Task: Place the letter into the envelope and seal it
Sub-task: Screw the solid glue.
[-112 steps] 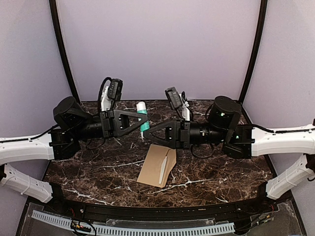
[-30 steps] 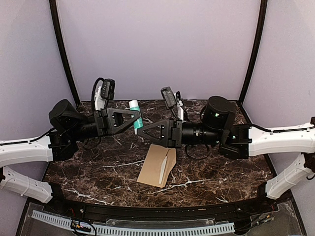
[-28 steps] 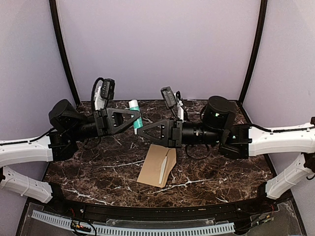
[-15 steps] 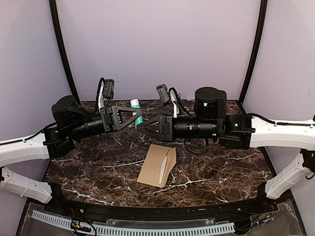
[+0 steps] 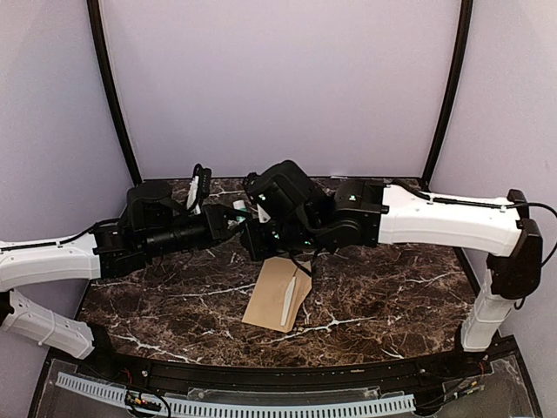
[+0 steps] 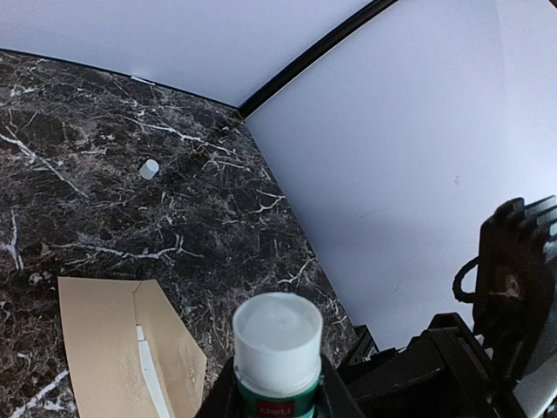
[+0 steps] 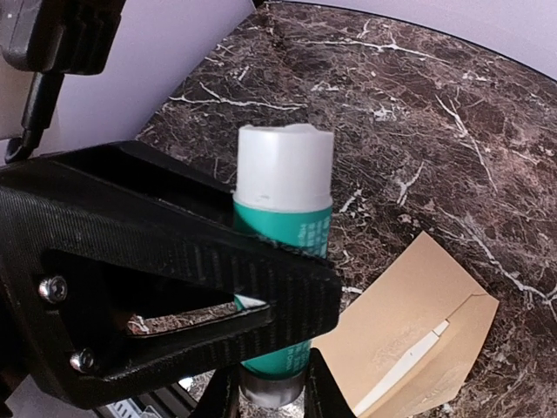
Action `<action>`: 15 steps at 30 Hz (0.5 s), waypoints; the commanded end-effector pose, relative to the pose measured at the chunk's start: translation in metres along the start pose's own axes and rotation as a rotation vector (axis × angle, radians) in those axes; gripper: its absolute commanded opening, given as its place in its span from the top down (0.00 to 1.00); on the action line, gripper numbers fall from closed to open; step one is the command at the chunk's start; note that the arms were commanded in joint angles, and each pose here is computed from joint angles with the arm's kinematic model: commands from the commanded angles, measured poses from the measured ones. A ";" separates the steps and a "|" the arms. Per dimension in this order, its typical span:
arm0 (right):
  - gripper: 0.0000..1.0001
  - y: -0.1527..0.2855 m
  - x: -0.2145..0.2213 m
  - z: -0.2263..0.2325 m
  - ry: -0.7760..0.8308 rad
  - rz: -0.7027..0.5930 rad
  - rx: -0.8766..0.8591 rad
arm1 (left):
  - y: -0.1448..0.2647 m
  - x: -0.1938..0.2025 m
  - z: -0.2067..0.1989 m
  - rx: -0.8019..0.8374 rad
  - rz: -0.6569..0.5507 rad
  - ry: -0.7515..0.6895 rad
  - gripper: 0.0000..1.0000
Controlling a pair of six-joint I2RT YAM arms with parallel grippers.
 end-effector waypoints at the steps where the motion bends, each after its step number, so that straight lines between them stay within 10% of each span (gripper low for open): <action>1: 0.91 0.000 -0.015 0.024 0.009 -0.075 -0.030 | 0.000 0.019 -0.019 0.084 0.087 0.052 1.00; 4: 0.82 0.011 -0.018 0.028 0.004 -0.099 -0.084 | 0.003 0.018 -0.020 0.092 0.078 0.053 1.00; 9: 0.33 0.048 -0.016 0.017 -0.019 -0.147 -0.137 | 0.016 0.002 -0.021 0.081 0.023 0.027 1.00; 15: 0.26 0.070 0.007 -0.037 -0.085 -0.111 -0.030 | 0.018 -0.020 0.003 0.031 0.102 -0.057 1.00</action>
Point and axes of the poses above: each gripper's point midway between its finger pads, its own y axis back along the fingers, its own z axis along the line the jaws close on, x = y × z, the point moved 4 cm from there along y, back along the fingers, and after that the axes turned 6 degrees about y, right-handed, at the moved point
